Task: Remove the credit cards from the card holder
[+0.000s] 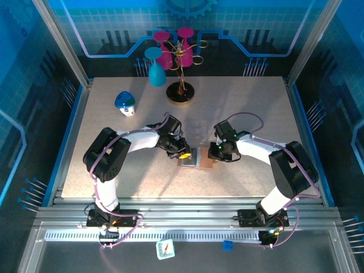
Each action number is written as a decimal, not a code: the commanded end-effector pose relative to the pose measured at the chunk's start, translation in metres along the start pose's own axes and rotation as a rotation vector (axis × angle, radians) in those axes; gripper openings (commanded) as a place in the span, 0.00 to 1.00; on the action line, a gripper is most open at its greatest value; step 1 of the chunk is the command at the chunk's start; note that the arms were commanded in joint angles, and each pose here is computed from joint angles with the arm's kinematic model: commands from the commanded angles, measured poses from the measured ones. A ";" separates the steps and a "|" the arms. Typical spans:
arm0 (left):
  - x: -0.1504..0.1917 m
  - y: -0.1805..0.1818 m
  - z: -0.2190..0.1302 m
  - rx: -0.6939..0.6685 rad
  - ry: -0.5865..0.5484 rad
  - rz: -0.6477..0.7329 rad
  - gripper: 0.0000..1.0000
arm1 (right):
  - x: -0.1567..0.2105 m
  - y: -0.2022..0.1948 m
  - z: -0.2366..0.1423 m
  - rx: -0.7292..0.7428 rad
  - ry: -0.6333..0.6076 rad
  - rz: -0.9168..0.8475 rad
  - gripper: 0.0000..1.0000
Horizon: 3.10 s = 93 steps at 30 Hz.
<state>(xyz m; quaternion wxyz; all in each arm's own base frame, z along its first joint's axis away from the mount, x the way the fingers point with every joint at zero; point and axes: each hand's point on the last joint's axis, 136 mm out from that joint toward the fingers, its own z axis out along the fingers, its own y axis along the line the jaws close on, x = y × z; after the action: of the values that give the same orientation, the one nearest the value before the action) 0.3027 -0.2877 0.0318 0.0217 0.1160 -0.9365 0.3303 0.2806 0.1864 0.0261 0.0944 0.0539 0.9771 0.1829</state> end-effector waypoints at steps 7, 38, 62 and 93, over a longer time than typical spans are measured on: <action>0.003 0.029 -0.018 -0.126 -0.055 0.017 0.15 | -0.001 0.010 0.018 -0.043 0.031 -0.035 0.12; 0.005 -0.018 -0.015 0.036 -0.028 0.049 0.16 | 0.001 0.081 -0.027 -0.266 0.061 -0.084 0.17; 0.010 0.029 -0.004 -0.152 -0.001 0.050 0.16 | 0.023 0.018 0.040 -0.009 0.184 -0.080 0.10; -0.003 -0.003 -0.017 -0.021 -0.077 0.066 0.13 | 0.002 0.085 -0.002 -0.400 0.145 0.053 0.25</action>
<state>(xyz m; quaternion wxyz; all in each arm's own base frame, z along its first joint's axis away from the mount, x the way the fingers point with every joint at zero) 0.3071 -0.2807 0.0393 -0.0203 0.1000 -0.9451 0.3103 0.2841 0.2627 0.0647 0.0427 0.0348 0.9288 0.3664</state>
